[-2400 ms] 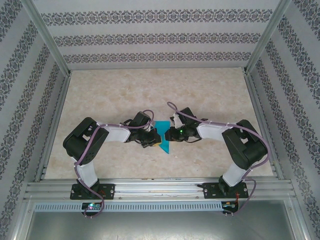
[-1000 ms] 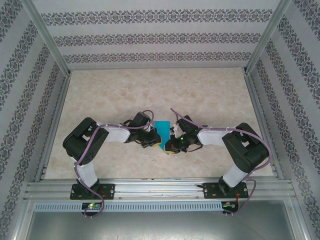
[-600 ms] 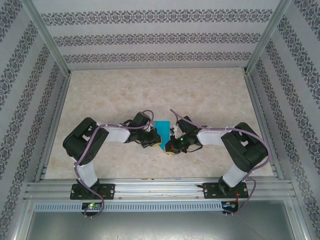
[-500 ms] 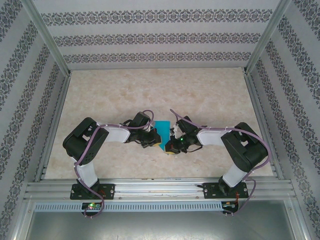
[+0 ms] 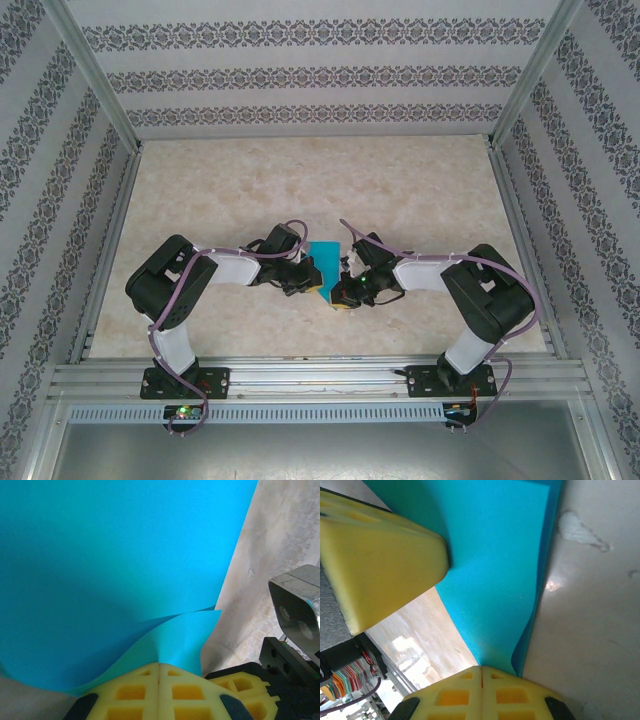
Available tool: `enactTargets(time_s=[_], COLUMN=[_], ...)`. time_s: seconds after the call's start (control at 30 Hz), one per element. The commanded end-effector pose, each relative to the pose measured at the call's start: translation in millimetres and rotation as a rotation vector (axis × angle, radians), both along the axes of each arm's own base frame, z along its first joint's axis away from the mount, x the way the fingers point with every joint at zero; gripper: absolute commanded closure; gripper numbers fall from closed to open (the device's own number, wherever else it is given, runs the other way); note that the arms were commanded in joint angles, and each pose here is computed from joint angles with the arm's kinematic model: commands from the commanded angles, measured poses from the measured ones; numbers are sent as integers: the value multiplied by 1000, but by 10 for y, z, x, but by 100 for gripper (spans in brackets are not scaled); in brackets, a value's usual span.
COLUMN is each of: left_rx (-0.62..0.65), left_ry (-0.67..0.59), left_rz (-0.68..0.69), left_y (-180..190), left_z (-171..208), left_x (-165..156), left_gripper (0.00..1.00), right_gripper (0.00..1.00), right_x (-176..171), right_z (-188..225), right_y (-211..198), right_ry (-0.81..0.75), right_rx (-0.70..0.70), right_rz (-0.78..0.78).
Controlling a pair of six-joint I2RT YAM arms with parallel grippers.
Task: Fold a paper plane with a square sheet of paper (fold left side to right side)
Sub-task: Third fold the triangle at the center of the table.
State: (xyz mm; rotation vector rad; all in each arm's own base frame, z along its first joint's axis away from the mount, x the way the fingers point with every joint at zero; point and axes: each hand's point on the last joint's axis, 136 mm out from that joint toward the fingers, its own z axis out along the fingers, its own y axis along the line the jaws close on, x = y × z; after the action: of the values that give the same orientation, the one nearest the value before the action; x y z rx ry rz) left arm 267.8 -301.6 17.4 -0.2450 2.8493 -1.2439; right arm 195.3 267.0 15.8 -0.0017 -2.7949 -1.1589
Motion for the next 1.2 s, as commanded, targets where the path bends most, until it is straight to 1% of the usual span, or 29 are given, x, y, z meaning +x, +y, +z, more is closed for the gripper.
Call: enactTargets(time_s=[0.0, 0.13, 0.27, 0.43, 0.5, 0.63, 0.7, 0.9, 1.07, 1.17], left_rx=[118, 115, 102, 60, 47, 25, 2, -26, -46, -35], left_ry=[88, 85, 57, -34, -78, -110, -104, -61, -46, -32], left_rz=[23, 24, 18, 13, 10, -3, -16, -48, -54, -52], left_y=[189, 184, 160, 97, 78, 57, 28, -65, -154, -152], left_z=[-309, -292, -208, 80, 215, 355, 371, 261, 190, 116], left_x=[-181, -174, -136, -1, 49, 58, 10, -147, -163, -174], left_gripper=[98, 97, 92, 86, 84, 84, 87, 91, 92, 93], right_gripper=[97, 97, 97, 97, 99, 100, 100, 100, 100, 100], right_x=[-113, -121, -135, -152, -152, -147, -145, -130, -129, -135], right_z=[-131, -157, -172, -165, -167, -171, -172, -178, -193, -197], right_y=[-61, -66, -72, -69, -69, -65, -64, -84, -101, -113], right_ry=[42, 49, 58, 68, 69, 72, 71, 68, 70, 69], right_rx=[-44, -47, -50, -47, -48, -51, -55, -73, -94, -110], right_rz=[18, 18, 17, 20, 21, 23, 23, 17, 19, 24])
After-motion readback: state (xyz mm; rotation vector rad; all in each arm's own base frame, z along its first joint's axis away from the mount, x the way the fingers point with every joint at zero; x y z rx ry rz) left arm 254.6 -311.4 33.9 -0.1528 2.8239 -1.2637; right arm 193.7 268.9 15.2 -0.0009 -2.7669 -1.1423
